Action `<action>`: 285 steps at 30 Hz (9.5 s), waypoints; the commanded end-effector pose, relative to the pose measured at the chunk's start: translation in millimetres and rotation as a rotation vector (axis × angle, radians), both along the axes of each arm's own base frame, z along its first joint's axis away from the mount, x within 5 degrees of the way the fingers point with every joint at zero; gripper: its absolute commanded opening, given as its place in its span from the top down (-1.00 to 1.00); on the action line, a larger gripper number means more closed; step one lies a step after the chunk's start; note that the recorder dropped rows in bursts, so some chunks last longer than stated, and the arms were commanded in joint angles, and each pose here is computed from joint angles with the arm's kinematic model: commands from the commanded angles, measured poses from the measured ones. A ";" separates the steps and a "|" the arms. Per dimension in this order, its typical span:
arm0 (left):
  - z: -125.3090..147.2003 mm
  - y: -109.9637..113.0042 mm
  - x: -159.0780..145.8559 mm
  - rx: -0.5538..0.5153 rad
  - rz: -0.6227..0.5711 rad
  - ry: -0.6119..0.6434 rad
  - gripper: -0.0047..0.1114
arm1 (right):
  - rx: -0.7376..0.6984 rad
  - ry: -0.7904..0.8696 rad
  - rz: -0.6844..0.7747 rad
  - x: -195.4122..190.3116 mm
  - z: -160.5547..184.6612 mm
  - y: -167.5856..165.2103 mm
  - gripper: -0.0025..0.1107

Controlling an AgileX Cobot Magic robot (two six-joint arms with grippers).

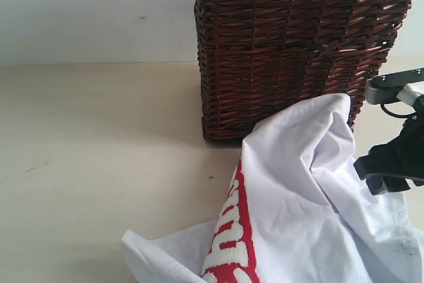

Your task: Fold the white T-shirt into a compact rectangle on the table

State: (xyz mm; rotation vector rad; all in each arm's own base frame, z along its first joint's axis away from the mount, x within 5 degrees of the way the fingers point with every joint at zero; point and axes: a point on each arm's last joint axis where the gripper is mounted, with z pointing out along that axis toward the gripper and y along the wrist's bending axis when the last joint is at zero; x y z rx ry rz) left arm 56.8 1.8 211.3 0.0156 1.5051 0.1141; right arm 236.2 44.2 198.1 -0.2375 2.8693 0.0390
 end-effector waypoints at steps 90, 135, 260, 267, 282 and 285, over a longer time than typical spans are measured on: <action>0.7 -0.2 -0.6 -0.010 -0.001 -0.007 0.92 | 0.157 -1.449 -0.031 -109.7 130.5 -29.5 0.96; 0.0 -2.5 -0.4 -0.009 -0.026 0.001 0.92 | -0.048 -1.499 0.162 -188.6 52.1 -36.7 0.96; -137.7 -236.2 218.1 0.763 -1.701 0.926 0.48 | -0.022 -1.488 0.150 -188.5 51.3 -36.4 0.96; -139.5 -230.5 228.9 0.878 -1.594 0.907 0.92 | -0.022 -1.488 0.150 -188.5 51.3 -36.4 0.96; -40.5 -183.9 256.2 0.445 -1.238 0.888 0.92 | -0.020 -1.487 0.149 -188.5 51.3 -36.4 0.96; -45.1 -183.2 254.2 0.382 -1.202 0.901 0.92 | -0.022 -1.488 0.150 -188.5 51.3 -36.4 0.96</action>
